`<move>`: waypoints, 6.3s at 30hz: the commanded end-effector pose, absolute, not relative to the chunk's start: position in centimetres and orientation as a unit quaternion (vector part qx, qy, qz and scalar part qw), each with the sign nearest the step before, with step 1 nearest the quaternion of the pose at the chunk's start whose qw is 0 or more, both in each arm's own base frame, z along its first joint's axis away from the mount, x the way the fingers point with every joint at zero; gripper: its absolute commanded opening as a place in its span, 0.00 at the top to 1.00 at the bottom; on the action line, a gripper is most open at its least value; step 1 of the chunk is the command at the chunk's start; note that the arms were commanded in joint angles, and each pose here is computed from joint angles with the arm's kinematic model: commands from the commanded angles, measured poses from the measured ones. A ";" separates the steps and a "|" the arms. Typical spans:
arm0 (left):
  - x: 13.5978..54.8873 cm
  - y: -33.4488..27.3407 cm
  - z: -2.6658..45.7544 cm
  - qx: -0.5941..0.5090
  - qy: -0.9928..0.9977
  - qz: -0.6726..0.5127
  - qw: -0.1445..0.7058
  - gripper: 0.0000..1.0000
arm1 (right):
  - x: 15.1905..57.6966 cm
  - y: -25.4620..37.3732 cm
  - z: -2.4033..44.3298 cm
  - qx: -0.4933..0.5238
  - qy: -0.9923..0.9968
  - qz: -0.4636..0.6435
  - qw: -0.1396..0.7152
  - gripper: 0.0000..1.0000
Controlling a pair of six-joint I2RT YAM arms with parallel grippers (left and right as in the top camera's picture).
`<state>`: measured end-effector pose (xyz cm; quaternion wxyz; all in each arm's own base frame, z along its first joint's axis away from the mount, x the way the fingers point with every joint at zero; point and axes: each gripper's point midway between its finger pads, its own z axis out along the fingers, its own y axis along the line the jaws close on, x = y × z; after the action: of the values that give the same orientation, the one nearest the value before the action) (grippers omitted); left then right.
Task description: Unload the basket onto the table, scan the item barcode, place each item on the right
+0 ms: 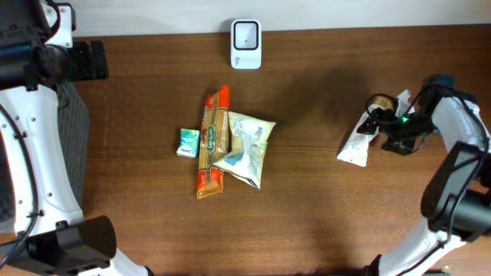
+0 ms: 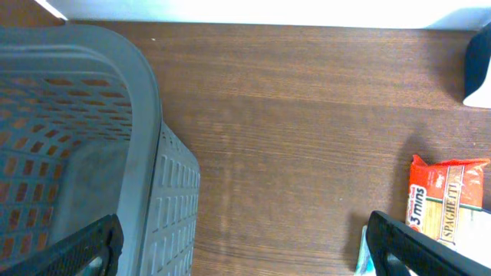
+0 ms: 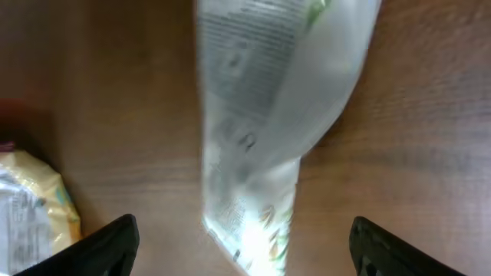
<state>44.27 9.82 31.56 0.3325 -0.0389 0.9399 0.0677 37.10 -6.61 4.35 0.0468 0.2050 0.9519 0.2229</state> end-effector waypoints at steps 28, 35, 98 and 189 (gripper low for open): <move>43.9 10.1 33.1 -0.037 0.933 0.079 0.349 0.01 | 36.3 10.0 -2.4 -0.004 0.948 0.317 -0.013 0.68; 43.9 10.1 33.1 -0.037 0.933 0.079 0.349 0.01 | 37.4 10.8 0.3 0.018 0.921 0.389 0.000 0.96; 43.9 10.1 33.1 -0.037 0.933 0.079 0.349 0.01 | 54.1 22.1 26.4 -0.235 0.866 -0.127 0.423 0.96; 43.7 10.1 33.0 -0.036 0.935 0.078 0.345 0.01 | 28.8 14.5 0.1 -0.110 0.990 0.036 -0.085 0.95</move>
<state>44.16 9.93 31.51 0.3301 -0.0401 0.9404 0.0707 29.66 15.46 2.33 -0.0823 -0.1173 0.9883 0.0518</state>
